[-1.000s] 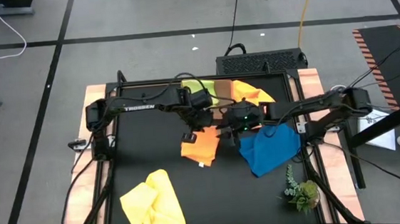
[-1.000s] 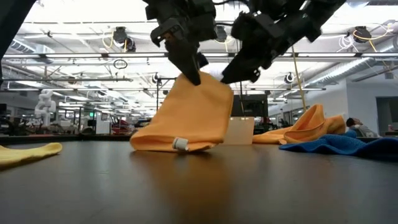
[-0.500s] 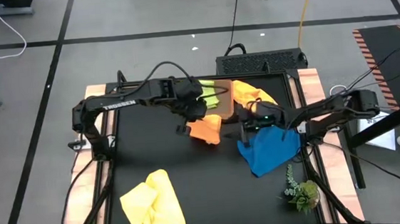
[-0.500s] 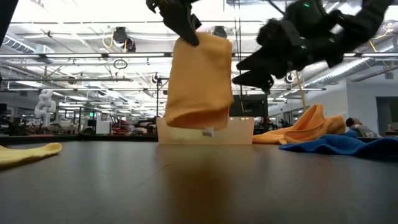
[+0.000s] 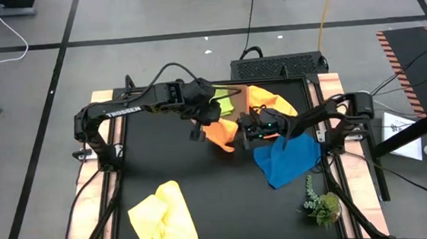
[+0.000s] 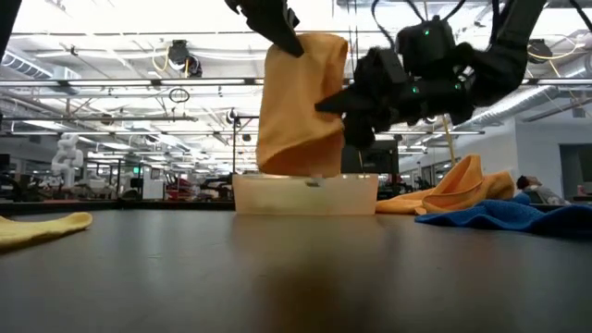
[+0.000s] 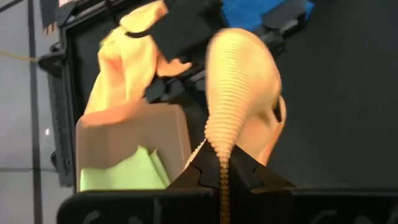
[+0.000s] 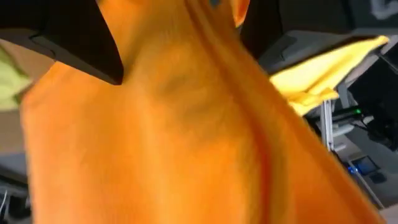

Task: Fold microfiber towels
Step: Put the orange microfiber cloth into the orange bin

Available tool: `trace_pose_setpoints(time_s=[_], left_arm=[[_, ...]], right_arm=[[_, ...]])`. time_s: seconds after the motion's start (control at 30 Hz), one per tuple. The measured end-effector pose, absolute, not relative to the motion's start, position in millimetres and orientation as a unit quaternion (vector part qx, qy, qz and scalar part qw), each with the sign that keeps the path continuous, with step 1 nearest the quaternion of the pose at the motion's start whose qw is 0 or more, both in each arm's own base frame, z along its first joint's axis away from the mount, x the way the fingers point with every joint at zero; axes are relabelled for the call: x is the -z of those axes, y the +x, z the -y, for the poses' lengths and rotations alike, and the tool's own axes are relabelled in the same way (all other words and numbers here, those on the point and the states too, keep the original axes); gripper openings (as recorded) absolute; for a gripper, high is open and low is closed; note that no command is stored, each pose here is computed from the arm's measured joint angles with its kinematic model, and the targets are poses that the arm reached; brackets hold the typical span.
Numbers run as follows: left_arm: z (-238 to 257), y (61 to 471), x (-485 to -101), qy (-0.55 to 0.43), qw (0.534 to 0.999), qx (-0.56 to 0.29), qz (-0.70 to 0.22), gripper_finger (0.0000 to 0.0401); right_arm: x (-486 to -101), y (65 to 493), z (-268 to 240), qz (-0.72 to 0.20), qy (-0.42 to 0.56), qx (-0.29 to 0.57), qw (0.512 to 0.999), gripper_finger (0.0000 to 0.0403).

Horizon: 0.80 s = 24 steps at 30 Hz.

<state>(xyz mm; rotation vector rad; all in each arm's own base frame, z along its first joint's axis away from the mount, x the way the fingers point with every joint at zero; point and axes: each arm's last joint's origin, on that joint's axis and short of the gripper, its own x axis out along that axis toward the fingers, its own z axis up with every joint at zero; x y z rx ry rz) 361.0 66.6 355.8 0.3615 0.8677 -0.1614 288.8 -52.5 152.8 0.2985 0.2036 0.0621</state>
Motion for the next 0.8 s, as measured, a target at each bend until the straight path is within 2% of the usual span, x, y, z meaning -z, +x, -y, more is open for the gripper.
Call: trace_pose_setpoints(time_s=[0.37, 0.47, 0.57, 0.73, 0.8], left_arm=[[-73.1, 359.0, -355.0, 0.180, 0.882, 0.040, -0.434, 0.0003], [-73.0, 359.6, -355.5, 0.179, 0.884, 0.038, -0.431, 0.0002], [-72.9, 360.0, -355.8, 0.177, 0.885, 0.037, -0.429, 0.0002], [-78.8, 359.1, -356.1, 0.169, 0.886, 0.019, -0.431, 0.0002], [-84.4, 358.2, -356.4, 0.162, 0.888, 0.009, -0.430, 0.0002]], right_arm=[[-147.0, 282.4, 45.3, -0.106, 0.170, -0.034, 0.979, 0.0266], [-144.2, 282.5, 47.3, -0.112, 0.159, 0.007, 0.981, 0.0248], [-140.6, 281.4, 50.1, -0.125, 0.137, 0.035, 0.982, 0.0197], [-147.9, 279.9, 56.8, -0.104, 0.114, 0.020, 0.988, 0.0045], [-151.8, 277.3, 60.0, -0.106, 0.109, 0.021, 0.988, 0.0014]])
